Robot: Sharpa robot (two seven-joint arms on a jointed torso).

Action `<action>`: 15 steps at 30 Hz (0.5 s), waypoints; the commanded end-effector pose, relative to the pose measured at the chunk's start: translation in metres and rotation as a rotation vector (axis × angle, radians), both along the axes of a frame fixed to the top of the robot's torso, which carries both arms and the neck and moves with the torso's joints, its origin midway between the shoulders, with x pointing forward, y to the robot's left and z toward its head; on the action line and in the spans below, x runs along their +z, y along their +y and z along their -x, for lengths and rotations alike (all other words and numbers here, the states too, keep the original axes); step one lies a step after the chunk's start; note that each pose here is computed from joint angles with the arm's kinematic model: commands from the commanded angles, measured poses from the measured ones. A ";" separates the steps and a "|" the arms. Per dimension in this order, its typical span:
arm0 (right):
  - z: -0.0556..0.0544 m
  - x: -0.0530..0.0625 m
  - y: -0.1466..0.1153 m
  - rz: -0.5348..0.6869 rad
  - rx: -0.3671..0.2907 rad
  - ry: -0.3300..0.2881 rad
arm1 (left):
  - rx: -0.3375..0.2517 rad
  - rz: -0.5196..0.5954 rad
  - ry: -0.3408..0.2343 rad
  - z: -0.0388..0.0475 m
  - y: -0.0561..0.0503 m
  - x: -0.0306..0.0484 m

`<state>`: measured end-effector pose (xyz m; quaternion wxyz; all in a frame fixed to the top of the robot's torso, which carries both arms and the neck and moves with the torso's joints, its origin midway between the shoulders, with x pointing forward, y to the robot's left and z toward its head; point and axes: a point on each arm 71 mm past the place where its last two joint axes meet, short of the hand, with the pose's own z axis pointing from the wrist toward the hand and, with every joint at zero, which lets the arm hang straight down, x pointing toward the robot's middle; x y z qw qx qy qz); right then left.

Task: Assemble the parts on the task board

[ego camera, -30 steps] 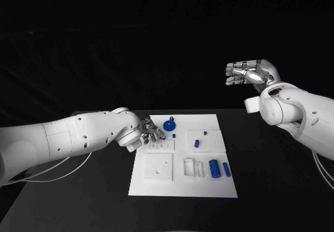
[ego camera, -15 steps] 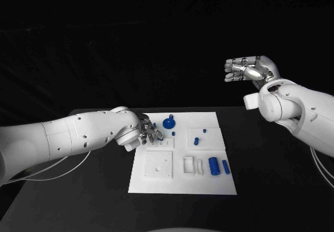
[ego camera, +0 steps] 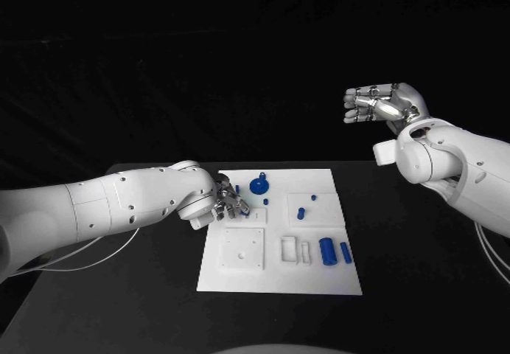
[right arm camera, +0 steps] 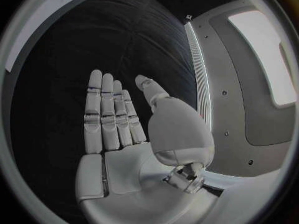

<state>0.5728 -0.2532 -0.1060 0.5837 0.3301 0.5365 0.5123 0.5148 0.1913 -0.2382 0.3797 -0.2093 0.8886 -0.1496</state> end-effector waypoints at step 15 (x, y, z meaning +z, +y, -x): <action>0.000 0.000 0.006 0.030 0.036 -0.002 | -0.032 -0.016 0.027 0.0025 -0.004 -0.0040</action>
